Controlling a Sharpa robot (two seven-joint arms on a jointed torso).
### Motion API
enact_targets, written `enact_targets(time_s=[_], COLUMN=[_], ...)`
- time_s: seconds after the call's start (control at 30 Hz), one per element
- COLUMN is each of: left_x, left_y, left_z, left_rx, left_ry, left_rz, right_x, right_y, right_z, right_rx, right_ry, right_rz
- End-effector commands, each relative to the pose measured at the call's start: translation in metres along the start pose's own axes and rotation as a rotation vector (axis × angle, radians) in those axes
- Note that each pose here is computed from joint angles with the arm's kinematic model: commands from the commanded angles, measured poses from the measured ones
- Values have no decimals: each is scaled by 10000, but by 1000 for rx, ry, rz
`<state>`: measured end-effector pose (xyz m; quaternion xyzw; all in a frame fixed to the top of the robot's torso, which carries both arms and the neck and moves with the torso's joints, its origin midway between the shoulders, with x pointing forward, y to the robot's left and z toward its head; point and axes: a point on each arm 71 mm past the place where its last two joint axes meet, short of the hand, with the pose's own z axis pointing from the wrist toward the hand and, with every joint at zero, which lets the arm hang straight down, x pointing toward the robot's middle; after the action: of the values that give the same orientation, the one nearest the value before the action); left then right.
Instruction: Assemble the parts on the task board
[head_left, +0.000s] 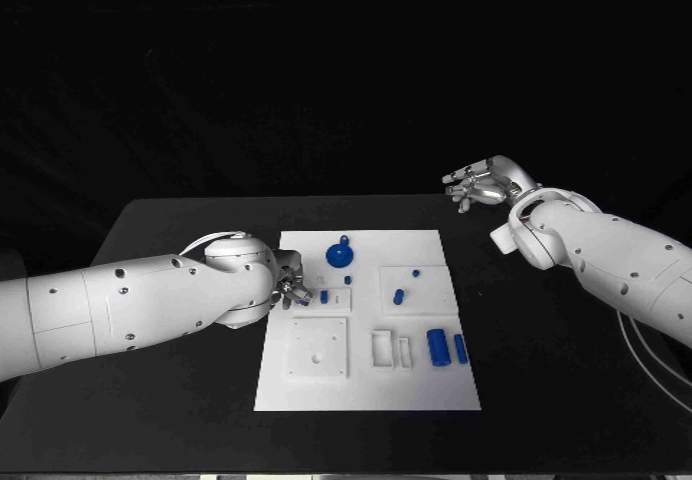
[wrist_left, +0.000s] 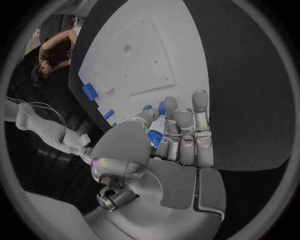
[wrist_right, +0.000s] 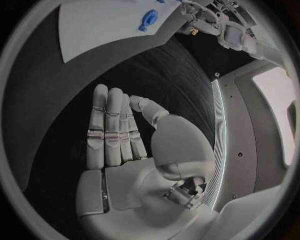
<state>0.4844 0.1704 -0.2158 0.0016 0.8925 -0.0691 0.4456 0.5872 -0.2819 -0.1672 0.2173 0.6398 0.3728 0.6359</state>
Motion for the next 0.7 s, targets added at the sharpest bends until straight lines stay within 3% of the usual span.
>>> enact_targets(time_s=[0.03,0.7], left_x=[22,17], left_y=[-26,34], left_z=[5,-28], left_rx=[19,12], left_ry=[21,-5], left_rz=[12,4], right_x=[14,21], right_y=[12,-3], right_z=[0,-9], right_rx=[-6,-5], right_ry=[11,14], right_rz=[-3,-3])
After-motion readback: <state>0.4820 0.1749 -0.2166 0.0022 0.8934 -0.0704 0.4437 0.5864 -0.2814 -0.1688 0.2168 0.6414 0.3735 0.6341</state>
